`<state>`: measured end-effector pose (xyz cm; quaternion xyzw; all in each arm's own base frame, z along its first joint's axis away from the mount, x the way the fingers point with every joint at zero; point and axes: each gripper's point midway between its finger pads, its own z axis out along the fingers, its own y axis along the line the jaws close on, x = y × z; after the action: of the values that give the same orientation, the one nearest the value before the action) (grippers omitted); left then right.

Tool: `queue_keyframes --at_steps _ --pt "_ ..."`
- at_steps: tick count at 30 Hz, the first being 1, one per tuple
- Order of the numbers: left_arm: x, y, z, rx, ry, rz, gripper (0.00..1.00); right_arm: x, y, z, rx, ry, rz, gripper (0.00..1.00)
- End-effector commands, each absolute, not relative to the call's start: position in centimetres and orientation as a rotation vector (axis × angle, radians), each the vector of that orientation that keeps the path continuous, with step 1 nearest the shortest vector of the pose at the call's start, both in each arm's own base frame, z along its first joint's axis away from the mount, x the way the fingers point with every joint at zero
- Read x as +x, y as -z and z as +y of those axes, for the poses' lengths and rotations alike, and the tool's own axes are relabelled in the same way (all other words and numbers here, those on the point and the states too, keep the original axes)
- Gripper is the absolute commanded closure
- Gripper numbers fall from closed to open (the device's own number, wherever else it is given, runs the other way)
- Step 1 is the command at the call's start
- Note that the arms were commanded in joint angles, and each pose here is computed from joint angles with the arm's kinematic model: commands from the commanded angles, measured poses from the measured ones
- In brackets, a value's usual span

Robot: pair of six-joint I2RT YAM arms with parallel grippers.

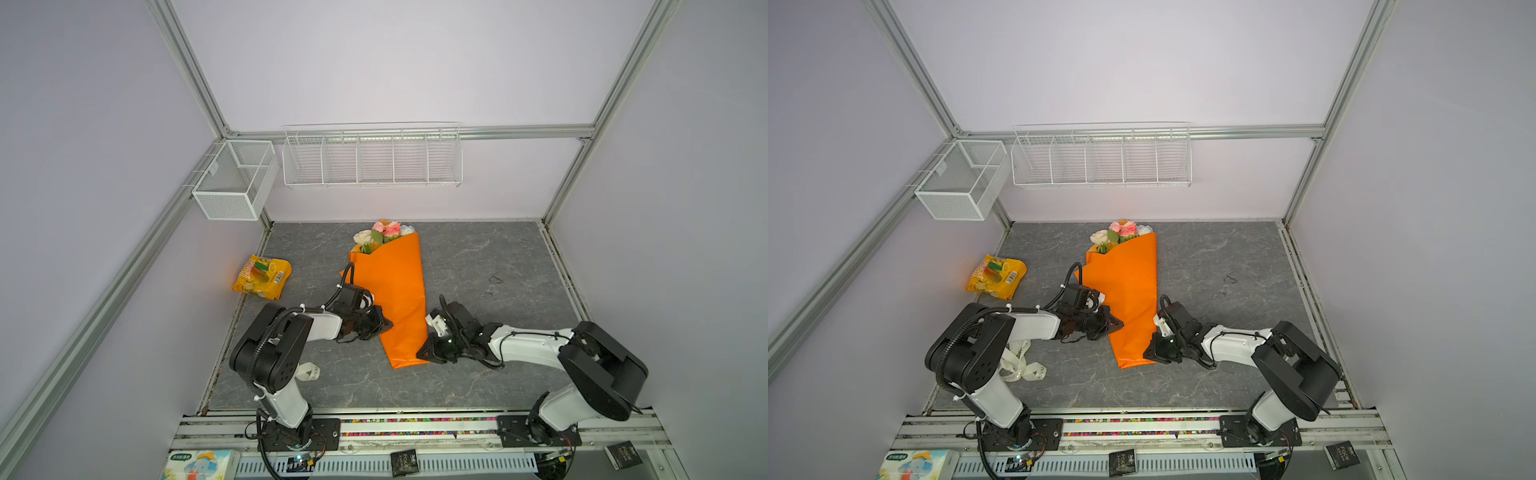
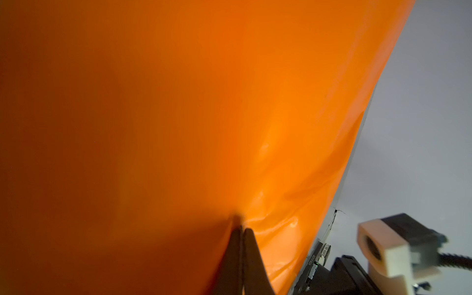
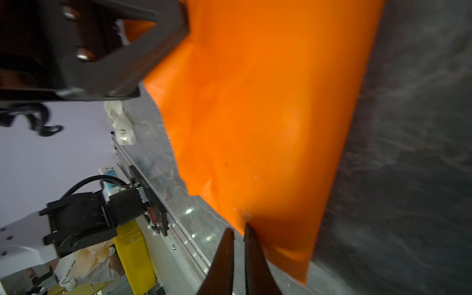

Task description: Tie the bouquet of fake flowers

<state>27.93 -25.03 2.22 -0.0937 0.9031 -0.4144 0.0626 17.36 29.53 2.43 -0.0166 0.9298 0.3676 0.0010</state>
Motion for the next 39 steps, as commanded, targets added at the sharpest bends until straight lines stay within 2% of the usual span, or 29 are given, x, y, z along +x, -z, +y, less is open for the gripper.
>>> queue_keyframes --at_steps 1,6,13,17,23,25,30,31,34,36,39 --pt "27.7 -2.0 -24.7 -0.279 1.23 2.751 1.0 15.4 0.5 27.1 -0.004 -1.031 3.042 0.87" --pt "27.6 -1.7 -24.7 -0.28 1.225 2.76 1.0 15.2 -1.0 27.3 -0.036 -1.064 3.006 0.87" --pt "27.8 -2.2 -25.0 -0.27 1.249 2.745 1.0 18.5 -5.8 28.4 -0.068 -1.118 2.85 0.86" --pt "27.9 -2.9 -25.4 -0.256 1.289 2.723 1.0 19.9 -4.6 28.9 -0.04 -1.105 2.864 0.86" --pt "28.4 -4.6 -25.4 -0.239 1.291 2.684 0.97 17.7 0.2 26.6 0.031 -0.966 3.012 0.85" --pt "28.5 -5.2 -25.1 -0.231 1.256 2.678 0.9 17.7 -0.4 26.7 0.013 -0.987 2.99 0.84" --pt "29.2 -8.5 -22.9 -0.197 1.058 2.64 0.58 20.5 -6.3 27.6 -0.115 -0.984 2.847 0.74" --pt "29.2 -9.2 -22.3 -0.192 1.018 2.63 0.56 21.1 -7.2 27.6 -0.125 -0.974 2.828 0.72" --pt "29.9 -10.4 -19.2 -0.309 0.866 2.612 0.37 23.2 -9.0 26.9 -0.126 -0.961 2.77 0.66" --pt "30.7 -10.7 -17.6 -0.352 0.846 2.595 0.28 24.9 -9.4 26.3 -0.104 -0.954 2.743 0.6" --pt "32.0 -10.3 -16.6 -0.401 0.884 2.577 0.2 27.3 -9.5 25.8 -0.085 -0.945 2.724 0.52"
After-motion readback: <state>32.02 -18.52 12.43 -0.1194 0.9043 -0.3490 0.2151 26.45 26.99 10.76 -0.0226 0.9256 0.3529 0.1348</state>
